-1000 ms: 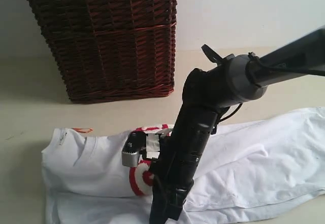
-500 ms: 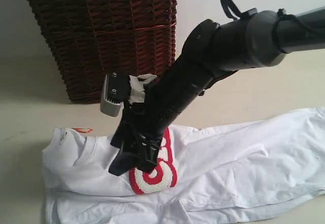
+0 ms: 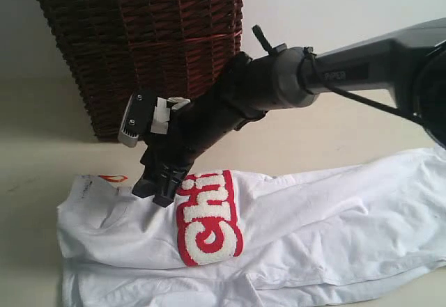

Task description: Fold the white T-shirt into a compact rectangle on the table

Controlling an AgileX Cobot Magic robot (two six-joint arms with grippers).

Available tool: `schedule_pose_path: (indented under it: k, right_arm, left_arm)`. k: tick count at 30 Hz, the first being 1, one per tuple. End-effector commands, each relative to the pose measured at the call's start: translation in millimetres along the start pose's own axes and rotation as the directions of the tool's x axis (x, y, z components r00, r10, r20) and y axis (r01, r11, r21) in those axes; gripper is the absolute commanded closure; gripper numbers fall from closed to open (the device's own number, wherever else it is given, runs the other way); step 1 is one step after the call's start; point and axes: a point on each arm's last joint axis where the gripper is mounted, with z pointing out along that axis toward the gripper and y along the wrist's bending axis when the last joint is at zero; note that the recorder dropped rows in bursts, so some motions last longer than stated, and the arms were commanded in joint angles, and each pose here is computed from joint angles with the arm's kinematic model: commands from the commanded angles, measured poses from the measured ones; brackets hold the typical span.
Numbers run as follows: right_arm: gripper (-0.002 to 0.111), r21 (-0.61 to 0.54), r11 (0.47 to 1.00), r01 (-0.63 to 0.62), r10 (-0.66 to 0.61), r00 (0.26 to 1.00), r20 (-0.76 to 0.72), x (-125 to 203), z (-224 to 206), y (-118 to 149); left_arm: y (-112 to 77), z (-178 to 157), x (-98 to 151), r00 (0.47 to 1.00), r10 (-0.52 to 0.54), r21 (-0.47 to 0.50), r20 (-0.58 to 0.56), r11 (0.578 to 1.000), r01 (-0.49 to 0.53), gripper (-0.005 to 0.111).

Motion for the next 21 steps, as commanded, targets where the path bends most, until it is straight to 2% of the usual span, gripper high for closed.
schedule_pose_path:
  k: [1,10,12,16,17,21]
  right_arm:
    - [0.054,-0.045,0.999,-0.013,0.014,1.0,0.022,-1.4,8.6,-0.7]
    - [0.057,-0.104,0.995,-0.015,0.016,1.0,0.013,4.1,26.2,-0.4]
    - [0.066,-0.104,0.994,-0.013,0.014,1.0,0.013,3.8,26.6,-0.9]
    - [0.105,-0.101,0.995,-0.013,0.015,1.0,0.02,1.6,24.7,-1.3]
    - [0.108,-0.1,0.995,-0.015,0.017,1.0,0.02,1.0,24.1,-1.3]
    - [0.108,-0.091,0.996,-0.012,0.014,1.0,0.027,-1.8,21.2,-1.9]
  left_arm:
    - [0.3,-0.7,-0.7,1.0,0.001,-0.006,0.011,1.0,-0.001,0.107]
    - [0.3,-0.7,-0.7,1.0,0.001,-0.006,0.011,1.0,-0.001,0.107]
    - [0.3,-0.7,-0.7,1.0,0.001,-0.006,0.011,1.0,-0.001,0.107]
    - [0.3,-0.7,-0.7,1.0,0.001,-0.006,0.011,1.0,-0.001,0.107]
    - [0.3,-0.7,-0.7,1.0,0.001,-0.006,0.011,1.0,-0.001,0.107]
    - [0.3,-0.7,-0.7,1.0,0.001,-0.006,0.011,1.0,-0.001,0.107]
